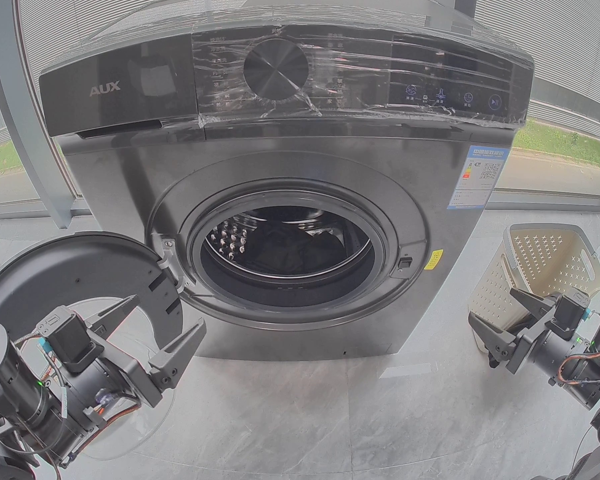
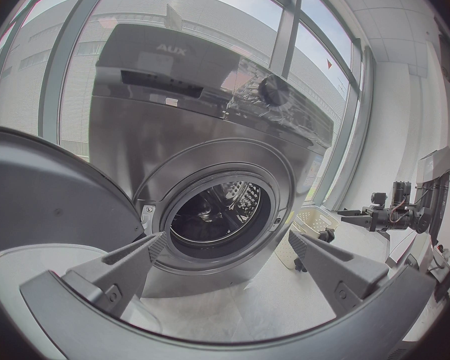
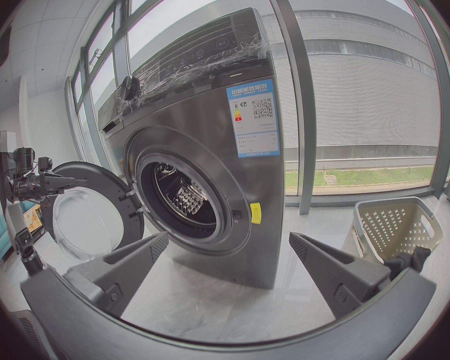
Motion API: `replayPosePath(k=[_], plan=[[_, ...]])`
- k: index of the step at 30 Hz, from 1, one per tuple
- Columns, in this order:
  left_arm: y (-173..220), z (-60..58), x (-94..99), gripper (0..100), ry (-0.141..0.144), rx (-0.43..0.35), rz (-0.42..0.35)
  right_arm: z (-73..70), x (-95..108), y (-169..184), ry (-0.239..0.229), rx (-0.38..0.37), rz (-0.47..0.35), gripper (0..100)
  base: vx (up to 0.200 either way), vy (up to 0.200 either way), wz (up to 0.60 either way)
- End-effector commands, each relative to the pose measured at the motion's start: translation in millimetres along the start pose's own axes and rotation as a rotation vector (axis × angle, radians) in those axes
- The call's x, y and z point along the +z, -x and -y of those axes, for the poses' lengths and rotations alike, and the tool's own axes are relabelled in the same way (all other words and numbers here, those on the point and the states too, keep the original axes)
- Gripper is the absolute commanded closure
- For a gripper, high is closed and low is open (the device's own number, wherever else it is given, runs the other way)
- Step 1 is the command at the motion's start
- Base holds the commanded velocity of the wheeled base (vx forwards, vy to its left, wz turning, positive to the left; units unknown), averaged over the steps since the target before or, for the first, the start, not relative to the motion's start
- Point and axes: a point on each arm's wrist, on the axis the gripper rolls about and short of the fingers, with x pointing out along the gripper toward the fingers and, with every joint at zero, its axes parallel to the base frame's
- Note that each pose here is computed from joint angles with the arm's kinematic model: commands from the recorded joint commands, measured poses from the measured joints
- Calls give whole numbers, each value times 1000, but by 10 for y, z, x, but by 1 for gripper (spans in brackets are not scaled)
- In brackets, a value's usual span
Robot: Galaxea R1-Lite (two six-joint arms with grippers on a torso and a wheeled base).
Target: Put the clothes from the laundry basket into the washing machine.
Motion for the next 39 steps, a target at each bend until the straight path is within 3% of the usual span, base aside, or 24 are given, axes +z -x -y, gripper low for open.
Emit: replayPosePath(k=[1,7,15,20,24,27,29,31,34,37,39], plan=[[157,-80,62,0,-23,22,47,19,77,248,1,-21,20,0,-200,0,0],[329,-186,33,0,-72,74,56,34,70,555,4,-113,-24,0,-200,0,0],[630,-338,55,0,-63,226,50,86,-16,1169,-12,-205,4,0,-125,0,0],[940,-381,14,0,-69,216,47,75,-176,1479,-1,-237,21,0,0,0,0],[1230,-437,-84,0,-57,232,53,60,-225,1635,-4,-267,91,0,0,0,0],[1355,-464,-154,0,-13,245,57,55,-244,1681,3,-315,123,0,0,0,0],[1361,-465,-157,0,-10,246,58,55,-242,1683,4,-321,126,0,0,0,0],[1430,-484,-169,0,6,312,96,37,-266,1726,34,-334,153,0,0,0,0],[1514,-499,-220,0,-13,383,111,11,-380,1813,36,-350,160,0,0,-67,0],[1579,-506,-317,0,-45,422,69,1,-495,1855,26,-381,123,0,0,-200,0],[1613,-504,-357,0,-53,427,62,4,-498,1850,18,-387,114,0,0,-200,0]])
